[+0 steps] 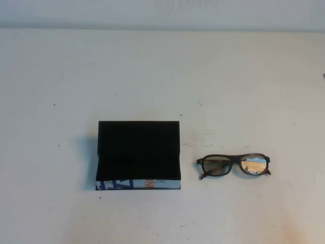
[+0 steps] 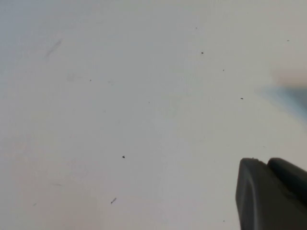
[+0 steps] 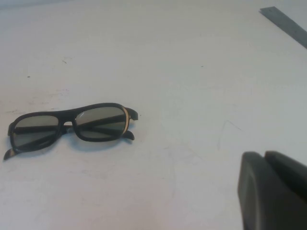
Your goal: Return glasses to glasses case
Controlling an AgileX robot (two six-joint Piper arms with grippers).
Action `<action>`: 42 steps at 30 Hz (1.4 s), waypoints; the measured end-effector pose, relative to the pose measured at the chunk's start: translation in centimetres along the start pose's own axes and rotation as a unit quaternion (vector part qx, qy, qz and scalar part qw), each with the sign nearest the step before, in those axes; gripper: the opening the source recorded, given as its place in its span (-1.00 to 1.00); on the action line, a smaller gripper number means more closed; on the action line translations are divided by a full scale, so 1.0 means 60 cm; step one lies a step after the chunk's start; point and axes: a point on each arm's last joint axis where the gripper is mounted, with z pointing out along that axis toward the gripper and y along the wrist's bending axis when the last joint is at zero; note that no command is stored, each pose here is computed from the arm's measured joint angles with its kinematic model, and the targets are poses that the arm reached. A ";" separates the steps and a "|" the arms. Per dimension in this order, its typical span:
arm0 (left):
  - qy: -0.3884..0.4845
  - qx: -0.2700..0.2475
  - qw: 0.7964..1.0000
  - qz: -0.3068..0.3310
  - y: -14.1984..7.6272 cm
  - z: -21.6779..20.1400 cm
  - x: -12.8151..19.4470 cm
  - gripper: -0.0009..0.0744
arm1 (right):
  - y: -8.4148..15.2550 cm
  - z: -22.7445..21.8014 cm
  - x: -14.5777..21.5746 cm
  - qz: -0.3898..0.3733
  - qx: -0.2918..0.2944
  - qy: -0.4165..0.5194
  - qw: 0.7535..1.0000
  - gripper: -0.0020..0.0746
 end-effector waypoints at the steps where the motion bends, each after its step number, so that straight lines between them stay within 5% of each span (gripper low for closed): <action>1: 0.000 0.000 1.000 0.000 0.000 0.000 0.000 -0.98 | 0.000 0.000 0.000 0.000 0.000 0.000 1.000 -0.98; 26: 0.000 0.000 1.000 0.000 0.000 0.000 0.000 -0.98 | 0.003 0.000 0.000 0.029 -0.011 0.000 1.000 -0.98; 34: 0.000 0.000 1.000 0.000 0.000 0.000 0.000 -0.98 | 0.012 -0.001 -0.009 0.136 -0.044 -0.025 0.989 -0.98; 42: 0.000 0.000 1.000 0.000 0.000 0.000 0.000 -0.98 | 0.009 -0.004 -0.035 0.287 -0.063 -0.102 0.950 -0.98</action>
